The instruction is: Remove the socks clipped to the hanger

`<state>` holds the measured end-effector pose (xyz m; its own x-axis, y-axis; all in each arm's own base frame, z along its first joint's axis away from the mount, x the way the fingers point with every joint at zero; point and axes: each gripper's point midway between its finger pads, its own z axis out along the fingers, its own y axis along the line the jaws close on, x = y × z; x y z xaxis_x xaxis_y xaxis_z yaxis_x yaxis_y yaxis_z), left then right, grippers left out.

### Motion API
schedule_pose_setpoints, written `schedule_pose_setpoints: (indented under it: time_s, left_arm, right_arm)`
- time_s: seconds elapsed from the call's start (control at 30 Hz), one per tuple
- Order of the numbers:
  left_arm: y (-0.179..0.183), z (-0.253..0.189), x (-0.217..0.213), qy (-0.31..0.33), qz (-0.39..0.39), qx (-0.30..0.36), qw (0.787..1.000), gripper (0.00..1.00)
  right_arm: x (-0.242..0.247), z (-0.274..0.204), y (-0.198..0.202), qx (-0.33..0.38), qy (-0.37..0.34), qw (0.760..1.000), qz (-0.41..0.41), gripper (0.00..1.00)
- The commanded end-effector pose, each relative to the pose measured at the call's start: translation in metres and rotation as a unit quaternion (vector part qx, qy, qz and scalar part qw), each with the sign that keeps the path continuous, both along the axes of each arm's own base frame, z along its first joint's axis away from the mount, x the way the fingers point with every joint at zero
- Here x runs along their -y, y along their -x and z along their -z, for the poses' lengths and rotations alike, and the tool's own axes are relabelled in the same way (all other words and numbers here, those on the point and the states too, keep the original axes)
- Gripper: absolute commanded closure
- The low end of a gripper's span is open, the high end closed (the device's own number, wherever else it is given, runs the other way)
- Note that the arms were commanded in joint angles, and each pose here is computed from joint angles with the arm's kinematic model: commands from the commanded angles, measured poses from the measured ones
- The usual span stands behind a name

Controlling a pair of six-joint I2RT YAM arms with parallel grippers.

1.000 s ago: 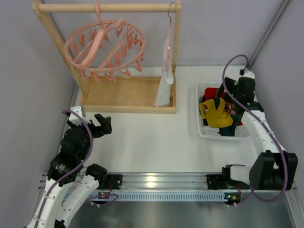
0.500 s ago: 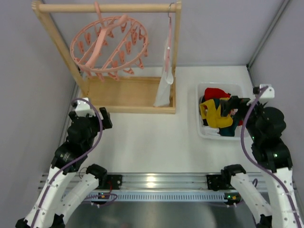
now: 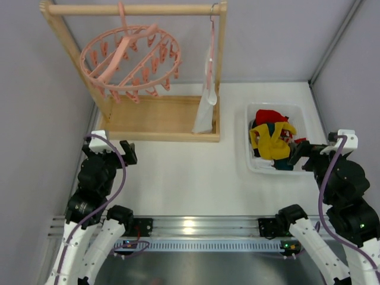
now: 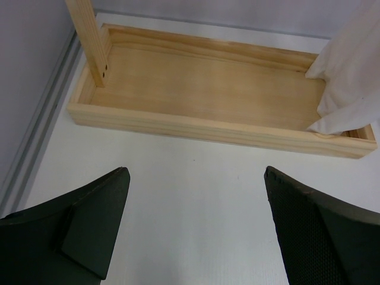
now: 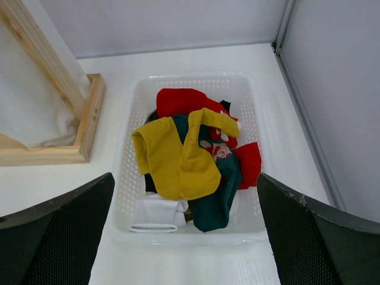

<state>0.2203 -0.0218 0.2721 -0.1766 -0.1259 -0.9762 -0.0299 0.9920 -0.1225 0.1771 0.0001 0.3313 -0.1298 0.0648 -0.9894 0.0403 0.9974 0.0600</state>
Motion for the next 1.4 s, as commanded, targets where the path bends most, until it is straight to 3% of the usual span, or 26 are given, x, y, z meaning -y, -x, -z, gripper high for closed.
schedule_pose_setpoints:
  time_s: [0.0, 1.37]
  left_arm:
    - [0.000, -0.015, 0.007, 0.017, 0.023, 0.038, 0.999, 0.01]
    - [0.002, -0.009, 0.015, 0.024, 0.047, 0.038, 0.998, 0.01]
  right_arm:
    - [0.009, 0.014, 0.004, -0.022, 0.019, 0.999, 0.020, 0.01]
    - [0.006, 0.027, 0.003, -0.031, 0.019, 0.999, 0.011, 0.01]
